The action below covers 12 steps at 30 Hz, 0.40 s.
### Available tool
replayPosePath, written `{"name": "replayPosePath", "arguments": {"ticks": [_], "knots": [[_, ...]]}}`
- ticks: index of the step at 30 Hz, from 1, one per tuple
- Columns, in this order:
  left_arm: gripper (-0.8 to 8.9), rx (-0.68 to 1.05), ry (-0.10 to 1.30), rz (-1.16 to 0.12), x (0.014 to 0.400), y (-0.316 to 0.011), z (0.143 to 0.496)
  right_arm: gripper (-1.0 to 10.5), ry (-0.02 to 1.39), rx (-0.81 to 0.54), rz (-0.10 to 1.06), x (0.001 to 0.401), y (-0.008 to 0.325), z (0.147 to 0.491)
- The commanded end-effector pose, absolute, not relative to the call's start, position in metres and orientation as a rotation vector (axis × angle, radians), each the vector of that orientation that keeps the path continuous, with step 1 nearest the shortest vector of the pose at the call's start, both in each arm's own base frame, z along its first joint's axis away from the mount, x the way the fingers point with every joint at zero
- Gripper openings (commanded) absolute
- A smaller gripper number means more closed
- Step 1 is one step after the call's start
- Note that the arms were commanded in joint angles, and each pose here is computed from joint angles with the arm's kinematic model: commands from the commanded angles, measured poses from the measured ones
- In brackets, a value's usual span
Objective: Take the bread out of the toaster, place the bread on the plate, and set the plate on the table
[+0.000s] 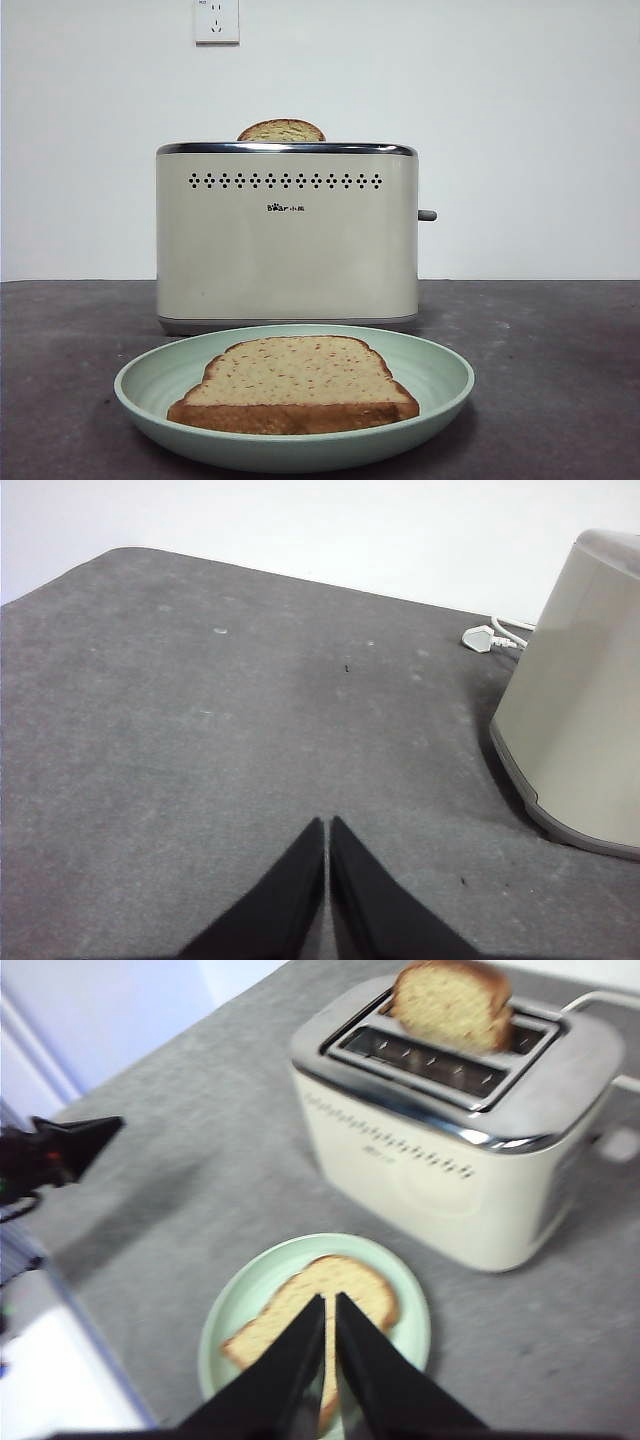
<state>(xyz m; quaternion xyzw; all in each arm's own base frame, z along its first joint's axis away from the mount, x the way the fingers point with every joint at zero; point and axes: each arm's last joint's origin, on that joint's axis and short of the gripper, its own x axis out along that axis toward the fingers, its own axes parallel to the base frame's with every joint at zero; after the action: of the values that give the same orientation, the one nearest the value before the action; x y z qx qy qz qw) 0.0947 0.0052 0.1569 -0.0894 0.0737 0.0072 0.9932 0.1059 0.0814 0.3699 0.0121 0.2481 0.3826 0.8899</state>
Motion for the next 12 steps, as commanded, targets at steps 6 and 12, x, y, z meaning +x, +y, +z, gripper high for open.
{"name": "replayPosePath", "arguments": {"ticks": [6, 12], "knots": [[0.08, -0.183, 0.175, 0.018, 0.096, 0.005, 0.148, 0.1, 0.252, -0.008, 0.579, 0.105, 0.044, 0.373], [0.08, -0.183, 0.175, 0.018, 0.096, 0.005, 0.148, 0.1, 0.068, 0.014, 0.395, 0.101, 0.022, 0.326]]}}
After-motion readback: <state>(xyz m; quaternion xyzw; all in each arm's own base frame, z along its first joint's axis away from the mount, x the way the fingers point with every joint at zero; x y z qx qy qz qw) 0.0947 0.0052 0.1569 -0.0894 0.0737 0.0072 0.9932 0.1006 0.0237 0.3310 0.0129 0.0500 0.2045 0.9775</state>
